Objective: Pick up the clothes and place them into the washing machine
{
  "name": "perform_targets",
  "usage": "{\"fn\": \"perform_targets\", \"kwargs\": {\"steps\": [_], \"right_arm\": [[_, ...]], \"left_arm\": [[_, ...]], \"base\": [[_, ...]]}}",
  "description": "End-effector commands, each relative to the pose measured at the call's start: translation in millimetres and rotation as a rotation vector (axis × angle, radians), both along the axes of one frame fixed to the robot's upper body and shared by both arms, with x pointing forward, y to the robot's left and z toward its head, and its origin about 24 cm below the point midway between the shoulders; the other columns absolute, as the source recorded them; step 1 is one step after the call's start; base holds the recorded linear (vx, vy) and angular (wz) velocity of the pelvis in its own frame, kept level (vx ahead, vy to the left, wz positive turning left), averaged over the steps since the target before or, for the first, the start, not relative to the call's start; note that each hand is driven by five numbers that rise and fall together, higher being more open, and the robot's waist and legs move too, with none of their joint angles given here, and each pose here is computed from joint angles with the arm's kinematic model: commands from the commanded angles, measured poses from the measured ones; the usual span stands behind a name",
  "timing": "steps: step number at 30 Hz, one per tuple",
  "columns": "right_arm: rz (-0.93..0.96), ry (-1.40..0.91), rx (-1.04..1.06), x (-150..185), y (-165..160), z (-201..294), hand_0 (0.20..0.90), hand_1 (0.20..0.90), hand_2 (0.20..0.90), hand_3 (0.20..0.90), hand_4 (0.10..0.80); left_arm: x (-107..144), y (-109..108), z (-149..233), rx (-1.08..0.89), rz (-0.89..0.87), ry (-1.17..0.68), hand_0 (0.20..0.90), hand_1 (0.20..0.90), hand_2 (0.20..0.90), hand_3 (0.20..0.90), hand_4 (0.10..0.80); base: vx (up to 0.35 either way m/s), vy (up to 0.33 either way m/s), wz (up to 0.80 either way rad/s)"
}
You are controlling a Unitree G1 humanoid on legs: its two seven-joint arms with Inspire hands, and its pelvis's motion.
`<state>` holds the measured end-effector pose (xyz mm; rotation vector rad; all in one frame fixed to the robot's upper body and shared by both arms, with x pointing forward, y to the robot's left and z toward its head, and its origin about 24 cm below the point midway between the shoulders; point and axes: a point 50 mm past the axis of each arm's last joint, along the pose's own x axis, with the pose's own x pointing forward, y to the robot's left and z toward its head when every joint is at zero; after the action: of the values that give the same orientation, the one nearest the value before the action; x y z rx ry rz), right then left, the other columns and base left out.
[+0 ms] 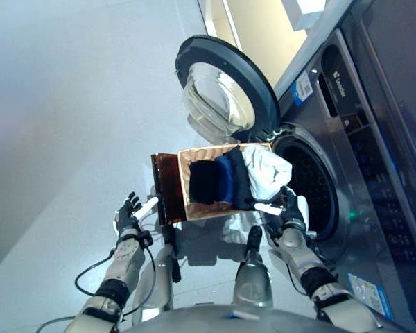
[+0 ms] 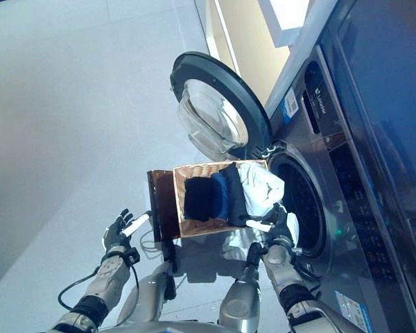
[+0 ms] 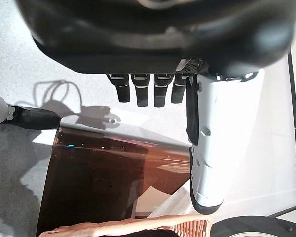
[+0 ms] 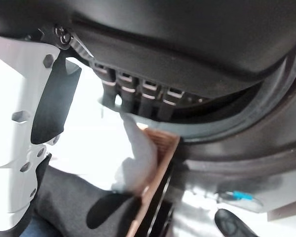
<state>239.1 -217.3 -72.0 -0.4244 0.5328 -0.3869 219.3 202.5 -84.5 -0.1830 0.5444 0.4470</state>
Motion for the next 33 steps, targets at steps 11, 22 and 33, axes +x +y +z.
{"fn": "perform_targets", "kwargs": {"steps": [11, 22, 33], "right_arm": [[-0.086, -0.168, 0.032, 19, -16, 26, 0.900, 0.900, 0.900, 0.900, 0.800], [-0.042, -0.107, 0.049, 0, -8, 10, 0.900, 0.900, 0.900, 0.900, 0.800], [-0.070, -0.152, -0.011, 21, -16, 26, 0.900, 0.900, 0.900, 0.900, 0.800]], "left_arm": [[6, 17, 11, 0.051, 0.043, -0.072, 0.900, 0.900, 0.900, 0.900, 0.800], [5, 16, 9, 0.040, 0.030, -0.069, 0.900, 0.900, 0.900, 0.900, 0.800], [8, 15, 14, 0.041, 0.037, -0.096, 0.900, 0.900, 0.900, 0.900, 0.800]], "base": [[0.004, -0.002, -0.03], [0.000, 0.000, 0.00], [0.000, 0.000, 0.00]]}}
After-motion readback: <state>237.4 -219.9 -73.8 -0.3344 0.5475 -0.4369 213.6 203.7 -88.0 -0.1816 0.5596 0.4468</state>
